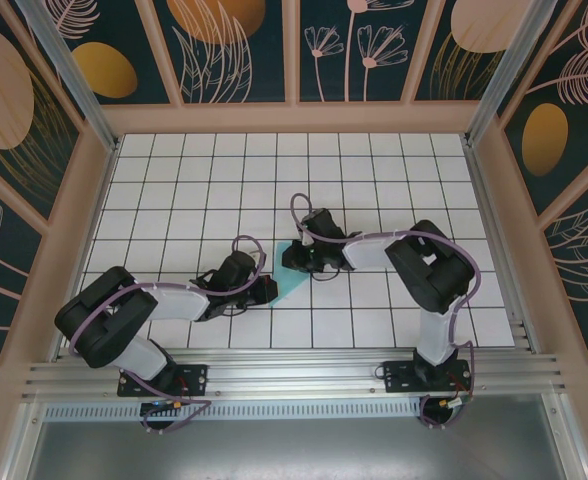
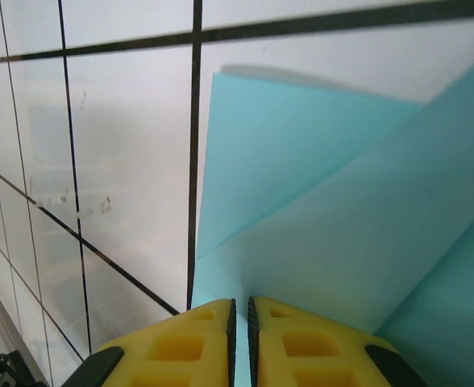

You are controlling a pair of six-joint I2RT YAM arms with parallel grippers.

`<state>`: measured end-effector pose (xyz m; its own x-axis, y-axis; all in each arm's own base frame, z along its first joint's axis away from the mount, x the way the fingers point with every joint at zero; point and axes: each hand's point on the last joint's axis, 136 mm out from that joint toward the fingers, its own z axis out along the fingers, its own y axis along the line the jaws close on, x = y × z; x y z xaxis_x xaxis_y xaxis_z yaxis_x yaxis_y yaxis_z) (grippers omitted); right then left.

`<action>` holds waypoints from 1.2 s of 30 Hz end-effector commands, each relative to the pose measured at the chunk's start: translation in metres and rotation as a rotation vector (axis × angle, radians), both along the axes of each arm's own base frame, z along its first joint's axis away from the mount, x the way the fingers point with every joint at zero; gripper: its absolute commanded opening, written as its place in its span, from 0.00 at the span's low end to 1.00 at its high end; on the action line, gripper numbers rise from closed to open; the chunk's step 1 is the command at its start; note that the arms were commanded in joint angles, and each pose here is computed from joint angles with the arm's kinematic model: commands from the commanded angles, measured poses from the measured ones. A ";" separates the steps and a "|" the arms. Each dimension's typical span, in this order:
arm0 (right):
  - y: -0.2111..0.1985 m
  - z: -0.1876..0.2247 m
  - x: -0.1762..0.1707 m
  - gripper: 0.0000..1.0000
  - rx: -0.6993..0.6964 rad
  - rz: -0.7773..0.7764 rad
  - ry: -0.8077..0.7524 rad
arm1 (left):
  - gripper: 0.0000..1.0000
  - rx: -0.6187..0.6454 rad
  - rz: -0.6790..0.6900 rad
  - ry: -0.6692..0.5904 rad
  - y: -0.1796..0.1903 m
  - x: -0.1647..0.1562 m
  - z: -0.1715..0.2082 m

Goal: Fold a paper plane with a square sheet of paper (pick it up from the middle)
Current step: Fourth fold the wing at the center of the table.

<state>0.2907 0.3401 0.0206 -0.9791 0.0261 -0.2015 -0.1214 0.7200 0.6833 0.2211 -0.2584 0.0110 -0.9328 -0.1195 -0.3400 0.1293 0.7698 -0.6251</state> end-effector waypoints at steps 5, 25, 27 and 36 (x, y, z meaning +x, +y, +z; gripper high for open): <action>-0.025 -0.011 0.039 0.18 -0.058 -0.048 -0.040 | 0.00 0.291 0.006 0.210 0.062 -0.051 -0.067; -0.064 -0.012 0.100 0.21 -0.085 -0.153 -0.050 | 0.00 0.295 0.002 0.213 0.064 -0.054 -0.068; -0.064 -0.007 0.106 0.21 -0.089 -0.147 -0.060 | 0.00 0.295 0.003 0.214 0.064 -0.053 -0.069; -0.055 0.058 0.109 0.22 0.008 -0.122 -0.149 | 0.00 0.290 -0.003 0.210 0.061 -0.051 -0.067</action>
<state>0.4037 0.2766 0.0358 -0.9452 0.1658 -0.2811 -0.0555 0.7670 0.6392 0.2210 -0.2586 0.0110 -0.9288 -0.1054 -0.3551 0.1498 0.7699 -0.6203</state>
